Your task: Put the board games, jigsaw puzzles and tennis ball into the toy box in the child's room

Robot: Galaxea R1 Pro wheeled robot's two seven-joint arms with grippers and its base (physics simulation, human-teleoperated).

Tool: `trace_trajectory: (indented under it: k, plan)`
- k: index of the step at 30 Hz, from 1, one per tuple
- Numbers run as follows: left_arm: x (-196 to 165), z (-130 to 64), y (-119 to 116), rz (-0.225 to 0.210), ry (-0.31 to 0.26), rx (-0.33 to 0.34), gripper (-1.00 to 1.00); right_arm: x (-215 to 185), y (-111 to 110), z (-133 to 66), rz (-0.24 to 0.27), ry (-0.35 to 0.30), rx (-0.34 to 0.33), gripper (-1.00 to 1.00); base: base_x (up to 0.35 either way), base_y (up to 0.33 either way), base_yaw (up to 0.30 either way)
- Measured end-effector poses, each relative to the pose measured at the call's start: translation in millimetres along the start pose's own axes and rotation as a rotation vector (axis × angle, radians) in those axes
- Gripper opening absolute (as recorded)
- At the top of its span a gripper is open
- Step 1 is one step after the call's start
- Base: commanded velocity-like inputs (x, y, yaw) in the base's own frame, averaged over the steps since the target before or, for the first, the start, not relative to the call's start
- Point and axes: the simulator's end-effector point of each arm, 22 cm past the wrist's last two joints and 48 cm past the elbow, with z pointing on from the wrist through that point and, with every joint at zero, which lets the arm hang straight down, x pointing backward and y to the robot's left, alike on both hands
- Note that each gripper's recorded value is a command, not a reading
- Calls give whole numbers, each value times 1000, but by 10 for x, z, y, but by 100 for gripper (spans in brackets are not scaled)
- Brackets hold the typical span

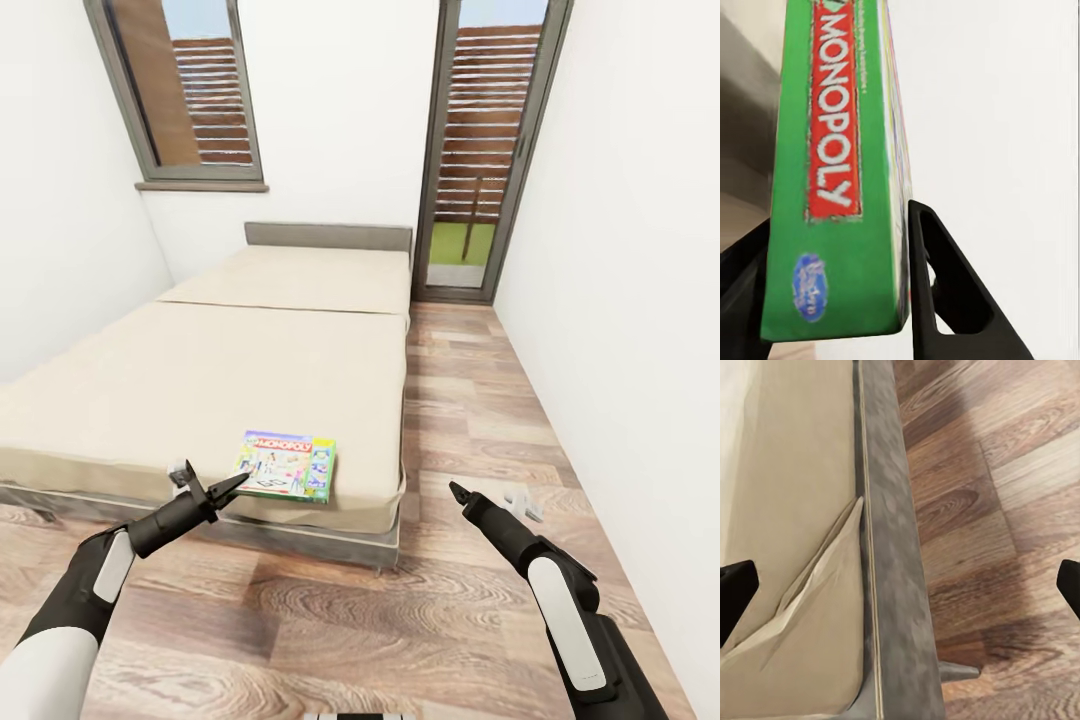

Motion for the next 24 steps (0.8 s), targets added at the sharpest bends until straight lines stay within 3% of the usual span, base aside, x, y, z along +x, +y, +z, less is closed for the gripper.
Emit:
trace_trajectory:
  k: [9, 18, 24]
  plan:
    - [-81, -17, -265, 22, 4, 25, -100, -142, 133, -103, -6, -29, -23, 100, 0, 0, 0]
    - [-53, 58, -758, 63, 94, 54, -100, -279, 263, -212, -12, -57, -45, 100, 0, 0, 0]
    - [-194, -98, -931, 106, 102, 36, -100, -360, 324, -277, -16, -73, -56, 100, 0, 0, 0]
